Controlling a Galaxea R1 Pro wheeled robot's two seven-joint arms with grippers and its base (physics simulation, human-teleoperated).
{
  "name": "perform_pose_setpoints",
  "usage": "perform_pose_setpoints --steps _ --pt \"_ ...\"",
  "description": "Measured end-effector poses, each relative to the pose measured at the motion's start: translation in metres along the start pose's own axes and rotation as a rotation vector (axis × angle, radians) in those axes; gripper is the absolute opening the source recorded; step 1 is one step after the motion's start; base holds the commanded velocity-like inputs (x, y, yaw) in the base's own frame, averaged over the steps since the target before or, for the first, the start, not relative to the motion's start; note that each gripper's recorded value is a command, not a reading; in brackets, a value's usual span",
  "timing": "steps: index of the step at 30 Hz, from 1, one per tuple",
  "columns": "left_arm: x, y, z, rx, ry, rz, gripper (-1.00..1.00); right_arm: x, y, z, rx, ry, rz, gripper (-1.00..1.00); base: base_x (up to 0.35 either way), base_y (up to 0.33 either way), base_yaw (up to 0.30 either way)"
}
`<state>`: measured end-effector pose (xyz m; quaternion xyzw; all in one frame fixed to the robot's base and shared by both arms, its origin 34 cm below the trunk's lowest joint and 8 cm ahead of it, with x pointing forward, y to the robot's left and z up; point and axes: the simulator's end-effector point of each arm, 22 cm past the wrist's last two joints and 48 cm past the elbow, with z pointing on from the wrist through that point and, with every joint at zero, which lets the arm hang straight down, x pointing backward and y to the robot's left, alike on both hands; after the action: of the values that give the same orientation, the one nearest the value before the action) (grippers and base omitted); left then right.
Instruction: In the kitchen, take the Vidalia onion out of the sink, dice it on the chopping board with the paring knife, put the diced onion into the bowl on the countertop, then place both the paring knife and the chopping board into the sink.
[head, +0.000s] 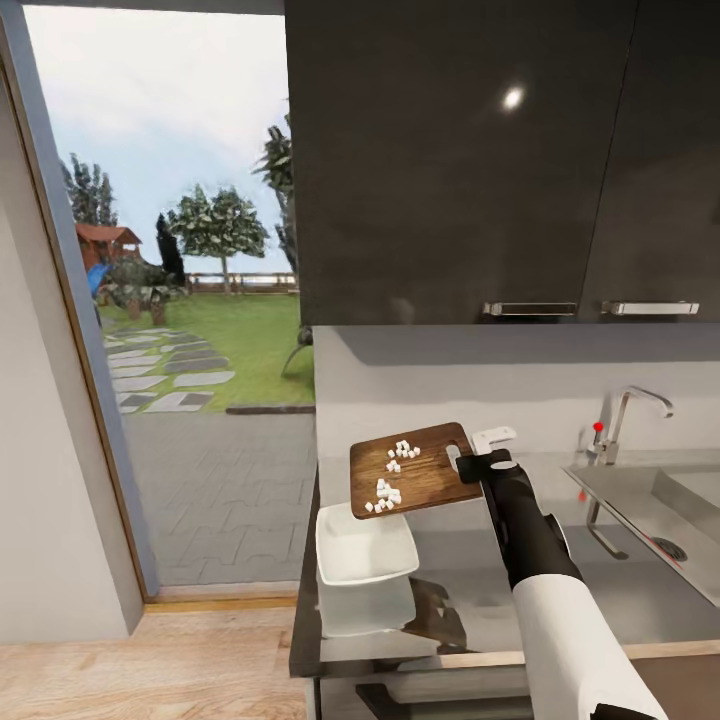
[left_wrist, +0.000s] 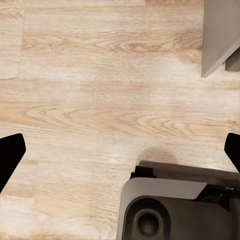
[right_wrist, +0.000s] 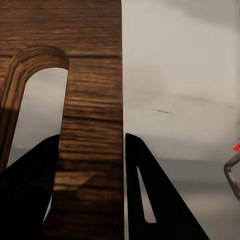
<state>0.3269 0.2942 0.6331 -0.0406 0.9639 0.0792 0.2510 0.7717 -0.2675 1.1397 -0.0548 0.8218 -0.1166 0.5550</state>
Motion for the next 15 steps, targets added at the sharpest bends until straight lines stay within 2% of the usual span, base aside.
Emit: perform_pose_setpoints --steps 9,15 --pt "0.0001 0.0000 0.0000 0.000 0.001 0.000 1.00 -0.0005 0.0000 0.0000 0.000 -0.003 -0.001 -1.00 0.000 0.000 0.000" --pt "0.0002 0.0000 0.0000 0.000 0.001 0.000 1.00 -0.0082 0.0002 0.0000 0.000 -0.037 -0.006 -1.00 0.000 0.000 0.000"
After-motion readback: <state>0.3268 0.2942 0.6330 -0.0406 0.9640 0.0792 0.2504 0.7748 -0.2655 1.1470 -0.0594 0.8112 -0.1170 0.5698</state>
